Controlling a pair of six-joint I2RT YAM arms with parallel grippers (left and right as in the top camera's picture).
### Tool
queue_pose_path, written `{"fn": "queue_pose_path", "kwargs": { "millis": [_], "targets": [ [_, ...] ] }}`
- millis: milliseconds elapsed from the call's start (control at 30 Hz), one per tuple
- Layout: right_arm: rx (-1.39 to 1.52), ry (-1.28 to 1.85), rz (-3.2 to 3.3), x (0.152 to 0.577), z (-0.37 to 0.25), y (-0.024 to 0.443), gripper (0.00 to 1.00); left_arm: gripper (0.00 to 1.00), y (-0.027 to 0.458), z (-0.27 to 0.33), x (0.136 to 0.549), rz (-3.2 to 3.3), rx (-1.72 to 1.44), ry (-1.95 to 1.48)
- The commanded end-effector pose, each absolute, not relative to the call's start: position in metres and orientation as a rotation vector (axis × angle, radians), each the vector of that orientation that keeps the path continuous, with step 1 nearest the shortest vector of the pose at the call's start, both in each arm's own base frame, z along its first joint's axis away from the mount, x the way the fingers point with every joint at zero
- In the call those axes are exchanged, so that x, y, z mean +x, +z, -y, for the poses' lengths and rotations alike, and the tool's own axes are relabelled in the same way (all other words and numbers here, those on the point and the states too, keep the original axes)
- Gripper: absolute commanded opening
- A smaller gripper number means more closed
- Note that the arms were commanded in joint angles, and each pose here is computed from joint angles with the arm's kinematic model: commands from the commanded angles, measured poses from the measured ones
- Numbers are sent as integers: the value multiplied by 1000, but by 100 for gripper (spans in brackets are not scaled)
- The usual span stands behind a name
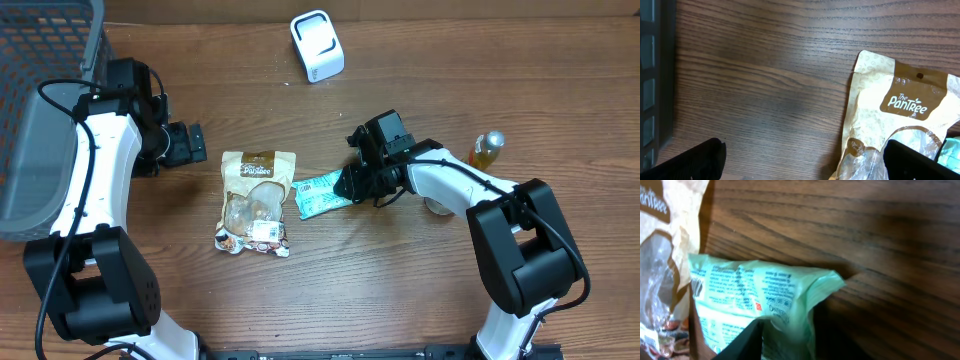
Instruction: Scan the item barcode
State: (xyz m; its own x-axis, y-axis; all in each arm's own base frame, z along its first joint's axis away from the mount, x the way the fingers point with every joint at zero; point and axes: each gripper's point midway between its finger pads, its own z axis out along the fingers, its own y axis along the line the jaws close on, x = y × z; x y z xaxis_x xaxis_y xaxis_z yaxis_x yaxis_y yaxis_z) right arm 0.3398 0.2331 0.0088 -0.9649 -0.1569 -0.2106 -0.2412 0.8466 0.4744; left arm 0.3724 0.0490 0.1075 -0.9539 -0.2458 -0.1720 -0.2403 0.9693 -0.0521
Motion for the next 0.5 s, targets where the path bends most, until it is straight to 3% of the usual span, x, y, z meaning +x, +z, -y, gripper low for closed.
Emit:
{"fn": "queue_pose_path", "kwargs": {
  "millis": [0, 267, 400, 467],
  "targets": [
    [-302, 776, -2862, 338, -231, 9, 41, 100, 109, -50, 378, -2933, -357, -55],
    [-302, 774, -2872, 335, -230, 6, 36, 100, 109, -50, 378, -2933, -357, -55],
    [-302, 774, -2871, 335, -230, 6, 18, 100, 109, -50, 378, -2933, -357, -55],
    [-303, 775, -2871, 335, -231, 6, 18, 100, 109, -50, 378, -2933, -358, -55]
  ]
}}
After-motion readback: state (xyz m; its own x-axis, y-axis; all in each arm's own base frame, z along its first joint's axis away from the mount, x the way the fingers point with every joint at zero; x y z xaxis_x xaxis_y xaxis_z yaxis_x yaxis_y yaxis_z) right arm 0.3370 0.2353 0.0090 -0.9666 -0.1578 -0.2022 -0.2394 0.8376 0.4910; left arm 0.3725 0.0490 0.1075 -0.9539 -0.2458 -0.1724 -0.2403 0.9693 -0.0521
